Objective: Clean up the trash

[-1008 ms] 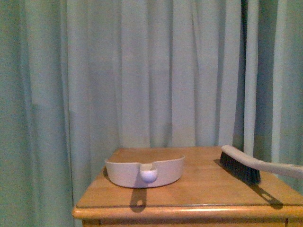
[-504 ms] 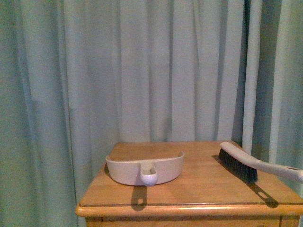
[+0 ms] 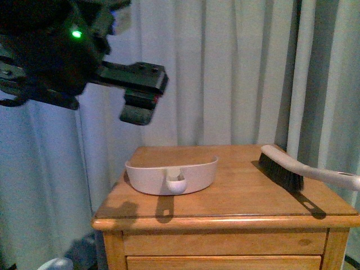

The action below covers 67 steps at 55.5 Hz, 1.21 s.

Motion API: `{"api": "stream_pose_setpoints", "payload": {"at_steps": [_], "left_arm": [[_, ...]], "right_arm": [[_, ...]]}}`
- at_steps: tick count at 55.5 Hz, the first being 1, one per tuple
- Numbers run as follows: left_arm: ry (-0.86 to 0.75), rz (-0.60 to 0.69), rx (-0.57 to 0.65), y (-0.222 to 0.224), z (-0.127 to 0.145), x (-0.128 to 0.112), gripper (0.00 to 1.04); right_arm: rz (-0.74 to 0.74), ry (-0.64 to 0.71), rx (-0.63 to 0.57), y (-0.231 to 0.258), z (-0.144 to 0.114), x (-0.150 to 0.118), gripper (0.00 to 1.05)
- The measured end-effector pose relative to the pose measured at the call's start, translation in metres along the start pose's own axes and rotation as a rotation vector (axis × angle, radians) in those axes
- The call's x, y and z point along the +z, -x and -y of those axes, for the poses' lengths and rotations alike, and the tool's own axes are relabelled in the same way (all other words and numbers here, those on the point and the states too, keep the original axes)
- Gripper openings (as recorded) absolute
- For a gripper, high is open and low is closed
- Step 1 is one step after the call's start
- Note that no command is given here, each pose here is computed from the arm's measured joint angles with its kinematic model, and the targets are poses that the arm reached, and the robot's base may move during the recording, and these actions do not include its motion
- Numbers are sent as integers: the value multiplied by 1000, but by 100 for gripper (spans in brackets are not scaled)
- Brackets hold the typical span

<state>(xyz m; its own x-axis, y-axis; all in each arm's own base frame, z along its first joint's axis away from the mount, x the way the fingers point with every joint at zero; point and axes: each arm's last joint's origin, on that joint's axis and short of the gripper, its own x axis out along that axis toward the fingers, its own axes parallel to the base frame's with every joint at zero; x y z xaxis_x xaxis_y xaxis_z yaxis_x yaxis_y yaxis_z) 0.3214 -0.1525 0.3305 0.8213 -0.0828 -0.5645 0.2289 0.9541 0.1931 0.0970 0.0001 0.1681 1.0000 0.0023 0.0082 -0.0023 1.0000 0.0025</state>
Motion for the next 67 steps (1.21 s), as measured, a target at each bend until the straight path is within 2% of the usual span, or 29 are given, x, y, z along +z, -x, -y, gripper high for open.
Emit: {"api": "stream_pose_setpoints", "payload": {"at_steps": [8, 30, 51, 67], "left_arm": [[46, -53, 23, -31, 22, 10, 97], [187, -136, 43, -86, 51, 26, 97], [215, -216, 34, -121, 72, 3, 97], [217, -230, 28, -136, 80, -5, 97]], "right_arm": [[0, 0, 0, 0, 0, 0, 97], [0, 0, 0, 0, 0, 0, 97], [0, 0, 0, 0, 0, 0, 97], [0, 0, 0, 0, 0, 0, 97]]}}
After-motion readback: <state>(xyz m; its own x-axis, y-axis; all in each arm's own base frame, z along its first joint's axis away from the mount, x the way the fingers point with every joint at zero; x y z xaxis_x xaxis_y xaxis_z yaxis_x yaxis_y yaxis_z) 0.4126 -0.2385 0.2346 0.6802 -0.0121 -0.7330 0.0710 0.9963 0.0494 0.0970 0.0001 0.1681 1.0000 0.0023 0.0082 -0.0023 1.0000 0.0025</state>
